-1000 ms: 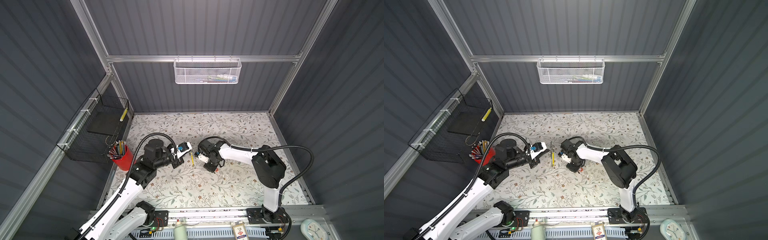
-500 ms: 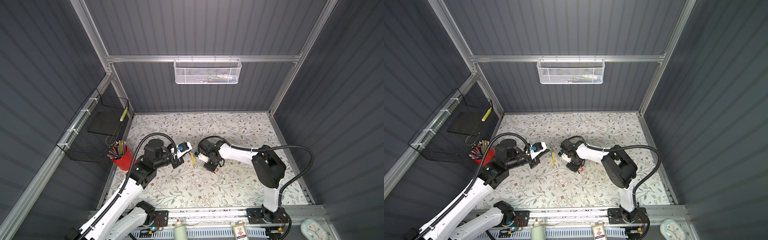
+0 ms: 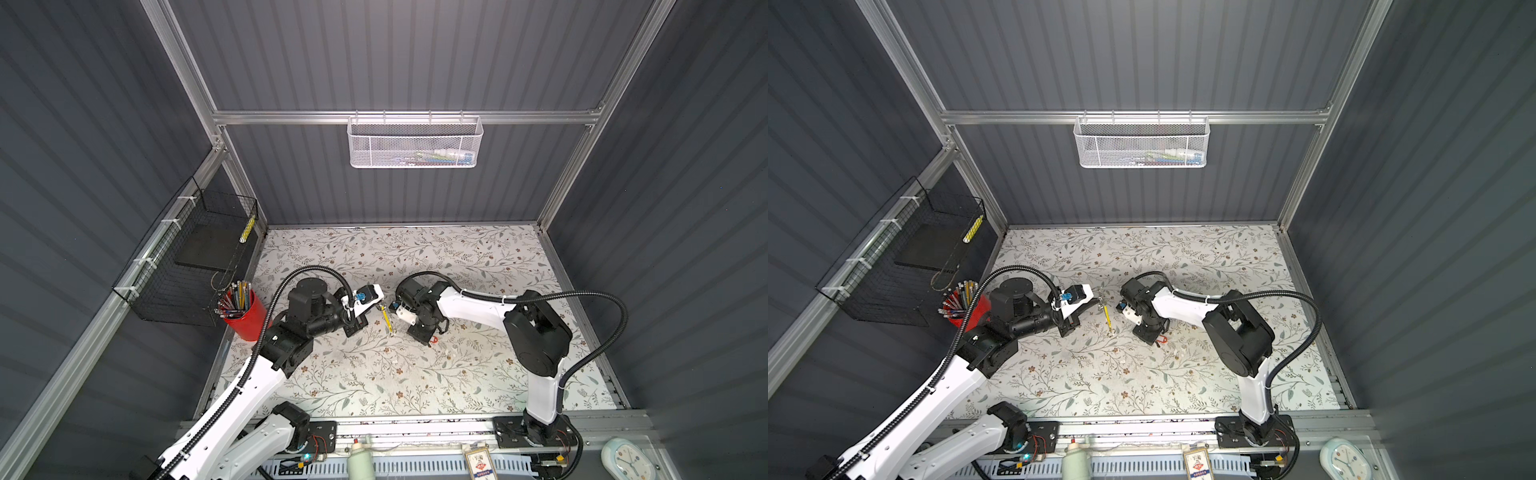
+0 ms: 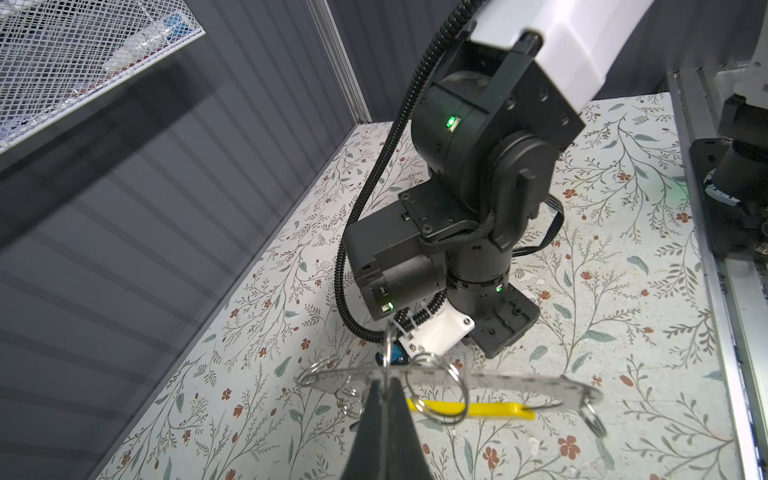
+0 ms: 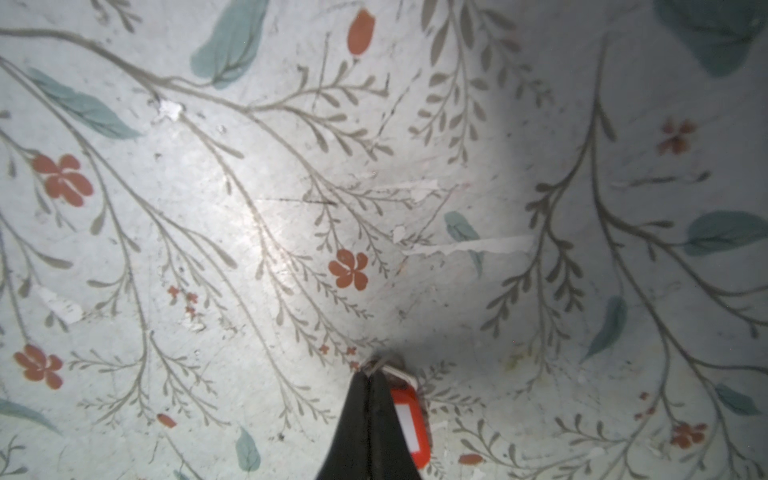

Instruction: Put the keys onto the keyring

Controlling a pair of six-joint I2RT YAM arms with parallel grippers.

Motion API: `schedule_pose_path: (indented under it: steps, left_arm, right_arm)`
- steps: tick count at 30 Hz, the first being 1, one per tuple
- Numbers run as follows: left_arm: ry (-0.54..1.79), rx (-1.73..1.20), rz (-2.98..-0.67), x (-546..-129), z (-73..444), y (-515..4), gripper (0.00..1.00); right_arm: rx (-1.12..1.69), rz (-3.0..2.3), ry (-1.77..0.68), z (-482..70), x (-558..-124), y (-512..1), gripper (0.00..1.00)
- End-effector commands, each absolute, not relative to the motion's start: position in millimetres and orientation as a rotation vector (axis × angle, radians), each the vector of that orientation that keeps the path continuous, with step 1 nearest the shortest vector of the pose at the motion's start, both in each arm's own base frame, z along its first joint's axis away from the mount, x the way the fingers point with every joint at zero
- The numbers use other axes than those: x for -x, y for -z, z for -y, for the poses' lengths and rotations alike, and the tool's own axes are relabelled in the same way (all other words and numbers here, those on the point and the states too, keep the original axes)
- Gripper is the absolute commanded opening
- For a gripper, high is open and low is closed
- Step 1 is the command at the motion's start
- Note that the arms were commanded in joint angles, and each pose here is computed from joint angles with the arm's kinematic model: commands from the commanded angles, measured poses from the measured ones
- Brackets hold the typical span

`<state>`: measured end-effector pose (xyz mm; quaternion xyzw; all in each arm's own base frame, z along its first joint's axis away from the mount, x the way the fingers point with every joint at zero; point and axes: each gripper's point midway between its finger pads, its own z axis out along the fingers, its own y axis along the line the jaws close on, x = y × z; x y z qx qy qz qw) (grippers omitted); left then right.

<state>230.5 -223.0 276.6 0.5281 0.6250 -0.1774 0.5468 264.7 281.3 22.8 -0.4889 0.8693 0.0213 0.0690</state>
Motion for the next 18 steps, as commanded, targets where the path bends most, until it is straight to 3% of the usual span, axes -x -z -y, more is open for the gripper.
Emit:
schedule_pose_path:
  steps: [1, 3, 6, 18]
  left_arm:
    - [0.411, -1.223, -1.463, -231.4, 220.2, -285.0, 0.00]
    - [0.413, -1.223, -1.463, -231.1, 220.3, -284.8, 0.00]
    - [0.412, -1.221, -1.462, -231.1, 220.1, -285.3, 0.00]
    - [0.411, -1.224, -1.464, -232.2, 220.8, -284.0, 0.00]
  right_arm:
    - [1.450, -2.615, -0.039, -280.4, -270.6, -27.1, 0.19]
    - [1.445, -2.611, -0.032, -280.7, -272.1, -28.6, 0.28]
    - [1.452, -2.607, -0.033, -280.3, -271.7, -29.2, 0.33]
    - [1.485, -2.616, 0.009, -274.8, -270.6, -20.1, 0.26]
